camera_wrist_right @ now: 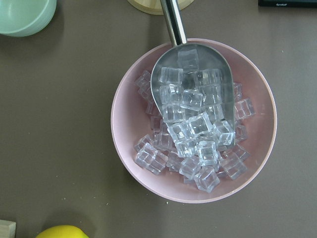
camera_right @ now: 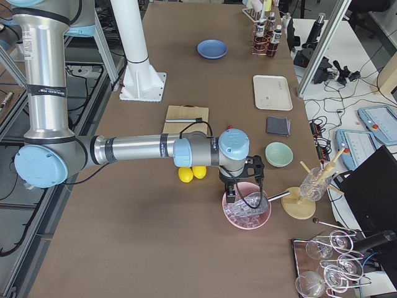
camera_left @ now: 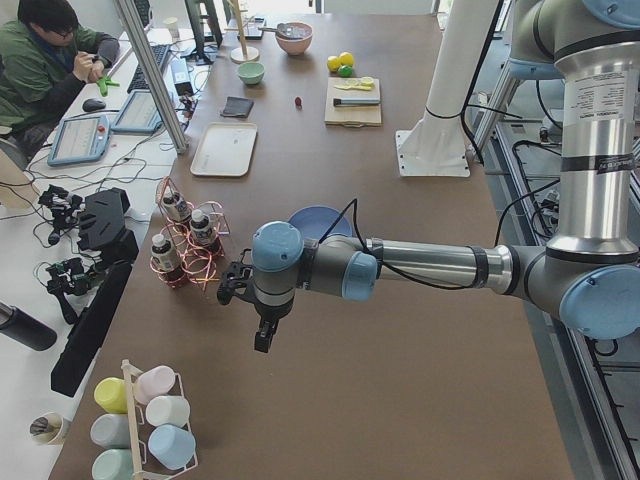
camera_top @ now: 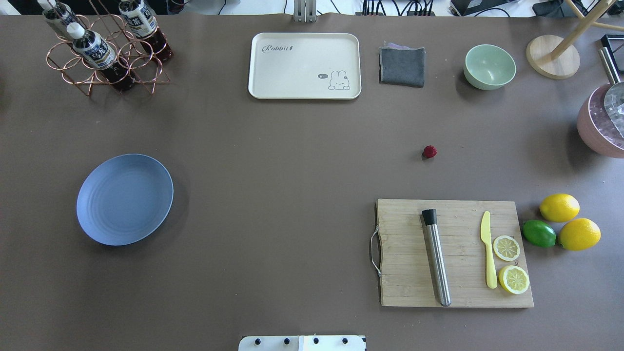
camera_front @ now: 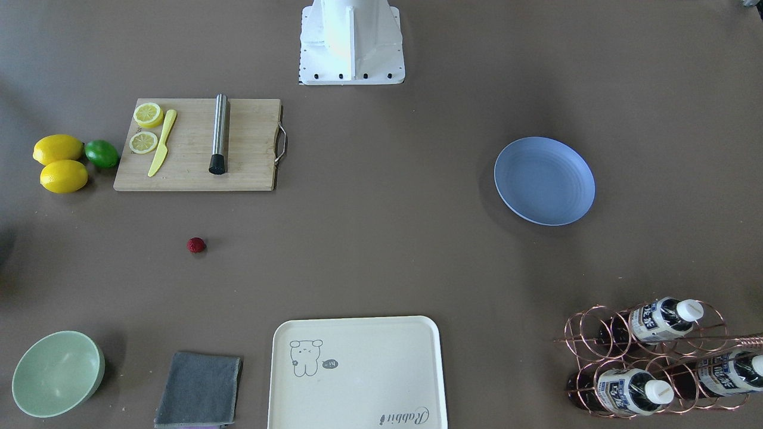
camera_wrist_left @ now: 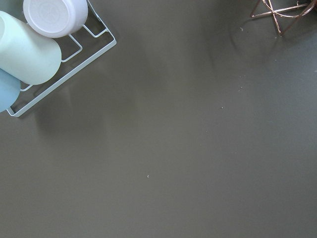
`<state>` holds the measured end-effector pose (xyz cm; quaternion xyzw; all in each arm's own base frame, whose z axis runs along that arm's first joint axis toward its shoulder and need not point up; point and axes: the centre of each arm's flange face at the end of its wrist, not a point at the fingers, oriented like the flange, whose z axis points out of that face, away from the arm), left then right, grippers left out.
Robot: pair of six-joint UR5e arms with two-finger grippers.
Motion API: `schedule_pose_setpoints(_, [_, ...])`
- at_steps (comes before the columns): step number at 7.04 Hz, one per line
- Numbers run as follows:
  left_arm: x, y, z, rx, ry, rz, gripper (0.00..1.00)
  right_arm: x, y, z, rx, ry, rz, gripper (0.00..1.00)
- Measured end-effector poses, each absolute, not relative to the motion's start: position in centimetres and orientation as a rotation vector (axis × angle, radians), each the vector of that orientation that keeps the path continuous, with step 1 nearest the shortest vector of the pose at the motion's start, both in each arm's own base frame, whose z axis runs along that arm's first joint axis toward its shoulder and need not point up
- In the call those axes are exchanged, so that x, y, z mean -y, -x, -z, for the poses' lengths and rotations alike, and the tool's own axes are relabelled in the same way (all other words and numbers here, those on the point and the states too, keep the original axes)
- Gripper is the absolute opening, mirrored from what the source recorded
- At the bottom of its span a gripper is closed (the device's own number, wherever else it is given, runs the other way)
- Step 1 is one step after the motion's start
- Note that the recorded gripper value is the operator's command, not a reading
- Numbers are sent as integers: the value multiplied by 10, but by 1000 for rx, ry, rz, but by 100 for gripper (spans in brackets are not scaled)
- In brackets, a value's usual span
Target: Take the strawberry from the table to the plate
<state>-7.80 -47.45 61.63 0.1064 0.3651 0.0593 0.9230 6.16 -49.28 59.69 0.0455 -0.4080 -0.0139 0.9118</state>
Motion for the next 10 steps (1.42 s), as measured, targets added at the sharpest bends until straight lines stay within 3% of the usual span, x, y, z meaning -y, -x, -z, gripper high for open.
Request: schedule_pose_setpoints(10, [470, 102, -606, -712, -251, -82, 98, 485, -61, -585, 845, -116, 40, 100])
